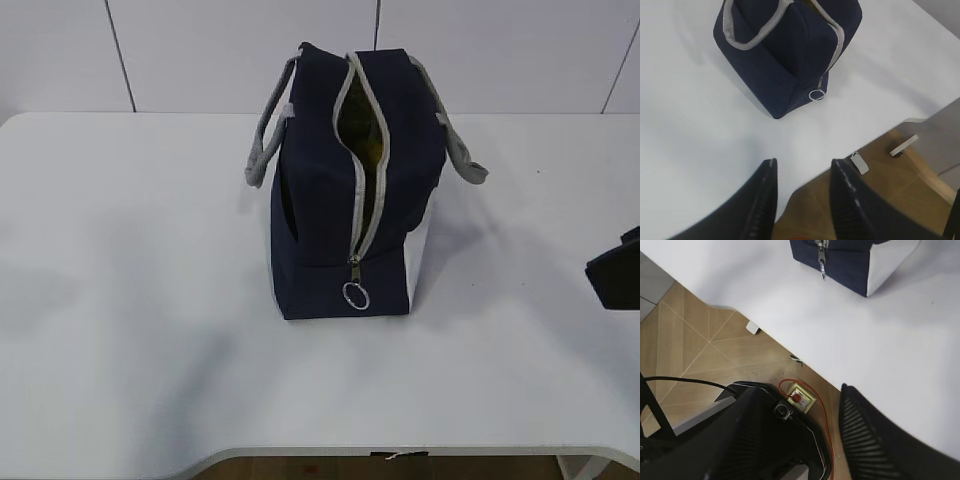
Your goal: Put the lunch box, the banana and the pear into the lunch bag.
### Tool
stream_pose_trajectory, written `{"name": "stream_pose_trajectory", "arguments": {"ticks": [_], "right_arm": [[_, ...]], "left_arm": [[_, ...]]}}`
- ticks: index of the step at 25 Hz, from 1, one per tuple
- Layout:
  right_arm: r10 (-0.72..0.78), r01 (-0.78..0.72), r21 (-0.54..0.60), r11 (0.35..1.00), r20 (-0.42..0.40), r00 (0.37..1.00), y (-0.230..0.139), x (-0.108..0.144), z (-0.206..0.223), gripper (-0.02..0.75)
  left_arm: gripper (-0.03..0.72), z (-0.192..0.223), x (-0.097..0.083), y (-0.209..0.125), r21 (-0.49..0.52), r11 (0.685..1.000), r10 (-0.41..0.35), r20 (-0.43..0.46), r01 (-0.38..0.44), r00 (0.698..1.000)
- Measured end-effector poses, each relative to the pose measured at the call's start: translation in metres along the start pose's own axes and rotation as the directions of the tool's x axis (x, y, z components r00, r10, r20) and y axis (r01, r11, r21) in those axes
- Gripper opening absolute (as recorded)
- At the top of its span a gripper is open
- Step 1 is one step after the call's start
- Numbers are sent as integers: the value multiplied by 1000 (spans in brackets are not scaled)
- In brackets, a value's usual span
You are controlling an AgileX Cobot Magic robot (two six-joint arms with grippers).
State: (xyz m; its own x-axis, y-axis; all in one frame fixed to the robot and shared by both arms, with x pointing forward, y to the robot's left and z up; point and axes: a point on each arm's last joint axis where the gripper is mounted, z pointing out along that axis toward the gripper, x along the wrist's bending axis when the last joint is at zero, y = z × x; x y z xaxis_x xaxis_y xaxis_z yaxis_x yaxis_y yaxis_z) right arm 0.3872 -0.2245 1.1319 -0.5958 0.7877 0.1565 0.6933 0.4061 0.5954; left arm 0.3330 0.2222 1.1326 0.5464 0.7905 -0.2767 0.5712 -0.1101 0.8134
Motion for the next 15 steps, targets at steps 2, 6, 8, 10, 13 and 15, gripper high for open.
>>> {"name": "stream_pose_trajectory", "arguments": {"ticks": [2, 6, 8, 10, 13, 15], "right_arm": [[2, -2, -13, 1000, -4, 1000, 1, 0, 0, 408], [20, -20, -79, 997, -2, 1000, 7, 0, 0, 408], [29, -30, -83, 996, -12, 1000, 8, 0, 1, 408], [32, -34, -75, 997, -23, 999, 10, -1, 5, 408], [-29, 27, -70, 997, -20, 999, 14, -5, 13, 408], [-85, 84, -75, 994, -9, 996, 17, -8, 19, 408]], "left_arm": [[271, 0, 1, 0, 0, 1000, 11, -11, -11, 1000], [267, 0, 2, 0, 0, 1000, 22, -22, -22, 1000], [267, 0, 3, 0, -1, 999, 34, -34, -34, 999], [267, 0, 4, 0, 0, 999, 50, -49, -50, 998], [267, 0, 5, 0, 0, 998, 58, -57, -58, 997], [267, 0, 5, 0, 0, 998, 58, -57, -58, 997]]}}
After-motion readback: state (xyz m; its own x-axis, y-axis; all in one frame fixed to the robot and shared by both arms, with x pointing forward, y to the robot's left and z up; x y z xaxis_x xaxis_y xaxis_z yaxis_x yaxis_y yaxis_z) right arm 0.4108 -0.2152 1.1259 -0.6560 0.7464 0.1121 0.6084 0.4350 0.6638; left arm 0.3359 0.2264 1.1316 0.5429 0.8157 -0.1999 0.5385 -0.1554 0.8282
